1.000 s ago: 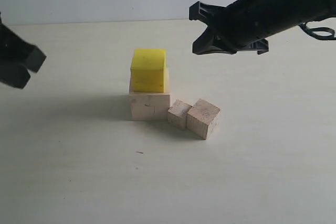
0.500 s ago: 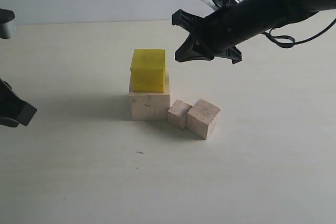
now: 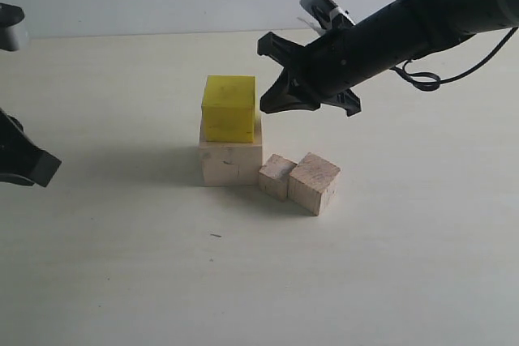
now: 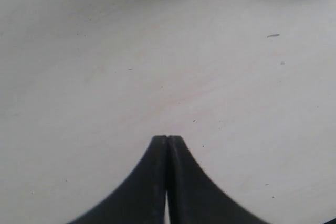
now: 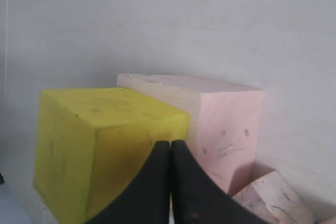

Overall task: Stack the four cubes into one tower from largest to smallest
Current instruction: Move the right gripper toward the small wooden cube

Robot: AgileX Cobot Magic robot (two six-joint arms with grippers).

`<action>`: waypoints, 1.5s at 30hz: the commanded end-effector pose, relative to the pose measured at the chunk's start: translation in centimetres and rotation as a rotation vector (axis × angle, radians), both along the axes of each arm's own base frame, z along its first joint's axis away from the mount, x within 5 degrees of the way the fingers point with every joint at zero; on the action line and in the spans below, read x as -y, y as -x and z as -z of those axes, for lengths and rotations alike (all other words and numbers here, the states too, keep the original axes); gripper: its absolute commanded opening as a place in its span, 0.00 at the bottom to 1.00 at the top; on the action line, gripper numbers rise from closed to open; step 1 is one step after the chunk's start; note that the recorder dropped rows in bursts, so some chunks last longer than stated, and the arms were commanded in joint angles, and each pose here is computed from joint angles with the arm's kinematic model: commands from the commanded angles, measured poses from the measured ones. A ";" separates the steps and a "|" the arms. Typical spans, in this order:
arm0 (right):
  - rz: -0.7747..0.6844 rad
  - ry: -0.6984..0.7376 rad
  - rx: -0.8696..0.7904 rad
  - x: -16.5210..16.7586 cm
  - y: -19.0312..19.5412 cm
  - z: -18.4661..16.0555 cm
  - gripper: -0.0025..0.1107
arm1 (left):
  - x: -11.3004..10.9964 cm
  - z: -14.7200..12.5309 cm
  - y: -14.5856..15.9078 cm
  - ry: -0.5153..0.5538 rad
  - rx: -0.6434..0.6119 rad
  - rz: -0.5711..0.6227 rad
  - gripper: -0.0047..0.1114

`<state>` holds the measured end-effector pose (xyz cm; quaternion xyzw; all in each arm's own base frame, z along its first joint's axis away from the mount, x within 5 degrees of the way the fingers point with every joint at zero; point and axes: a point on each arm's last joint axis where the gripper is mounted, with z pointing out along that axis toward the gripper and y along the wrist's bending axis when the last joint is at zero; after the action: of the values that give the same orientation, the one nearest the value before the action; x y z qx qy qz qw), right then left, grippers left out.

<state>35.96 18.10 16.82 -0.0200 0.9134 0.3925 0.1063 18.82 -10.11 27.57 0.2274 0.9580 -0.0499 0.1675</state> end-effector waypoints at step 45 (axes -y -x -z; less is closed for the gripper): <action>-0.158 0.037 0.169 0.0 -0.1 -0.4 0.02 | 0.1 -0.1 -0.1 0.021 0.036 0.010 0.04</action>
<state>35.92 18.30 16.99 -0.1110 0.9007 0.3943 0.1445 19.05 -10.23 27.63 0.2303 0.9544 -0.0530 0.1824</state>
